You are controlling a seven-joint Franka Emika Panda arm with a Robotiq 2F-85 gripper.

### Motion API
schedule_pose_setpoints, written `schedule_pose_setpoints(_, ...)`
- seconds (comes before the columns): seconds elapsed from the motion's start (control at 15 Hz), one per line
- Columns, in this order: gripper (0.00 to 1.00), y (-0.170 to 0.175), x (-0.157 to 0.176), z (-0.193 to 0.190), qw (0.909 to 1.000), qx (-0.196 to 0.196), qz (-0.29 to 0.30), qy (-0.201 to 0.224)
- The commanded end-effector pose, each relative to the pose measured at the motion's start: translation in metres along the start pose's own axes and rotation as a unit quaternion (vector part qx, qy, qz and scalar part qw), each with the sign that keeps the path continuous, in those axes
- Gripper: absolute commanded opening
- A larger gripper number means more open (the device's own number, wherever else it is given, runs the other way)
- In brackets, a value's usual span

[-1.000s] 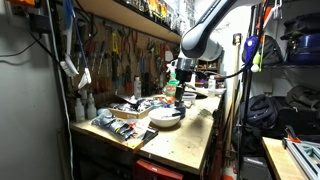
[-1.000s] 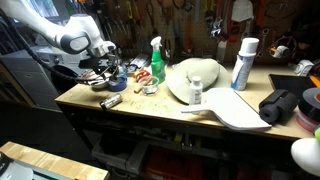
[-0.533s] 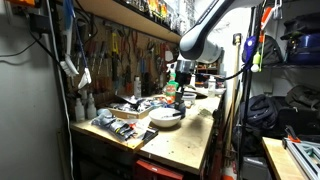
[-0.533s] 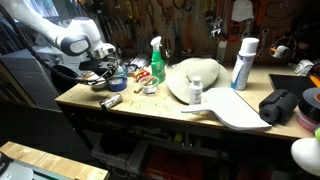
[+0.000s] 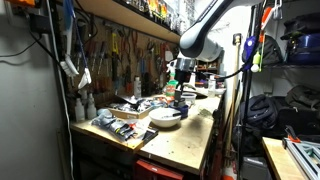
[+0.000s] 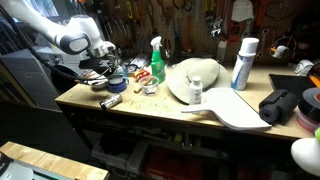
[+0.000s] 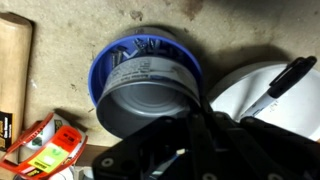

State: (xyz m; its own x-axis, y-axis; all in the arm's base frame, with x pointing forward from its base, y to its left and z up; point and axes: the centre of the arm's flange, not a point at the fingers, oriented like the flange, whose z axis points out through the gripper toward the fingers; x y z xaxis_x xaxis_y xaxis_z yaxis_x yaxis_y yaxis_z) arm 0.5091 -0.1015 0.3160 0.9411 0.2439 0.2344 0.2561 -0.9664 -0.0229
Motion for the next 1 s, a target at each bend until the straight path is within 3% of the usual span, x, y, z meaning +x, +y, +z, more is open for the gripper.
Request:
schedule_pose_setpoints(0.0,0.01,-0.007,-0.005,-0.034,0.9996,-0.003,0.0,0.029)
schedule_pose_setpoints(0.2,0.01,-0.025,-0.014,-0.059,0.9991,0.003,-0.021,0.038)
schedule_pose_setpoints(0.4,0.01,-0.057,-0.026,-0.069,0.9944,0.052,-0.072,0.057)
schedule_pose_setpoints(0.67,0.01,-0.105,-0.045,-0.089,0.9776,0.142,-0.138,0.071)
schedule_pose_setpoints(0.93,0.01,-0.15,-0.072,-0.091,0.9516,0.231,-0.203,0.012)
